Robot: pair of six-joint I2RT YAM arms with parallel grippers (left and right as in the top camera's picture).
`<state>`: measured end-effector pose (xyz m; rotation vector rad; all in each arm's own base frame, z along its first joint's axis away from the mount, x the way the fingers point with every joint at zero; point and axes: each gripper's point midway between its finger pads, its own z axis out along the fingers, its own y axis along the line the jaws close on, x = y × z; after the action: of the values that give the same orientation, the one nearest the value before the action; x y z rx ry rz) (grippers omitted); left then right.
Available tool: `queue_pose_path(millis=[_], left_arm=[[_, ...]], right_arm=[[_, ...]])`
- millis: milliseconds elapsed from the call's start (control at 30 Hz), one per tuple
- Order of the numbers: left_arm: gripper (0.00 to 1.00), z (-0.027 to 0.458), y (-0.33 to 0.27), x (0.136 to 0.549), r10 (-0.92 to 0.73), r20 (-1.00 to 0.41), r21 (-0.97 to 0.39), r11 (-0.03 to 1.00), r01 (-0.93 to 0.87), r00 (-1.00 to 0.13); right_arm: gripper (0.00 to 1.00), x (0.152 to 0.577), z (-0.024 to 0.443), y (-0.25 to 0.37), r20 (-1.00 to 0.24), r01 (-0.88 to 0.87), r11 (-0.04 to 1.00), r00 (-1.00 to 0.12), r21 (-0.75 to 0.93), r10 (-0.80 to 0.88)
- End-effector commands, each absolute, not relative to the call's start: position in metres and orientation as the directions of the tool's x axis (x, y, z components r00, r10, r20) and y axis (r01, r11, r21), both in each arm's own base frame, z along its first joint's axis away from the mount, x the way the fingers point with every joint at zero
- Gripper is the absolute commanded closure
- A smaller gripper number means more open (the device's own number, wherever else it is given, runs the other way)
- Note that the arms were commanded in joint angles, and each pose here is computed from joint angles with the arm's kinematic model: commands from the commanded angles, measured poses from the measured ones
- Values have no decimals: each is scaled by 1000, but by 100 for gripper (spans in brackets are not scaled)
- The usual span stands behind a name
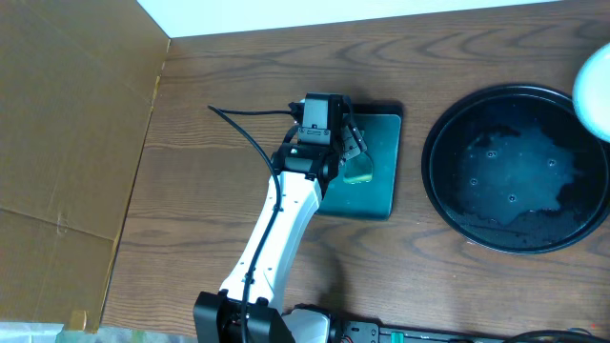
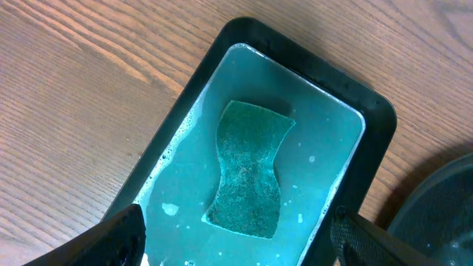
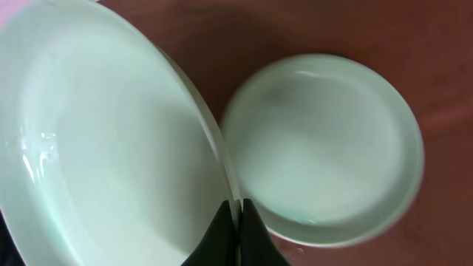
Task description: Clean dirty plates on tray and stack at the side
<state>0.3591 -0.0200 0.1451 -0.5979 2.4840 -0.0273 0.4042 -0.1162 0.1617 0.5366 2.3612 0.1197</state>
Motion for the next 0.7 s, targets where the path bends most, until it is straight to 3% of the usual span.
queue_pose_path(millis=[0, 267, 567, 667], left_arm=[[19, 151, -17, 363, -421, -547, -146, 899, -413, -723], [19, 151, -17, 363, -421, -547, -146, 899, -413, -723], [19, 151, -17, 363, -421, -547, -146, 899, -413, -723], [19, 151, -17, 363, -421, -547, -146, 899, -413, -723]], right_arm=[[99, 397, 141, -143, -493, 483, 770, -592, 417, 638], [99, 379, 85, -208, -331, 708, 529, -415, 468, 847], [99, 370, 67, -236, -366, 778, 498, -367, 383, 855], [93, 369, 67, -237, -370, 780, 498, -366, 379, 854]])
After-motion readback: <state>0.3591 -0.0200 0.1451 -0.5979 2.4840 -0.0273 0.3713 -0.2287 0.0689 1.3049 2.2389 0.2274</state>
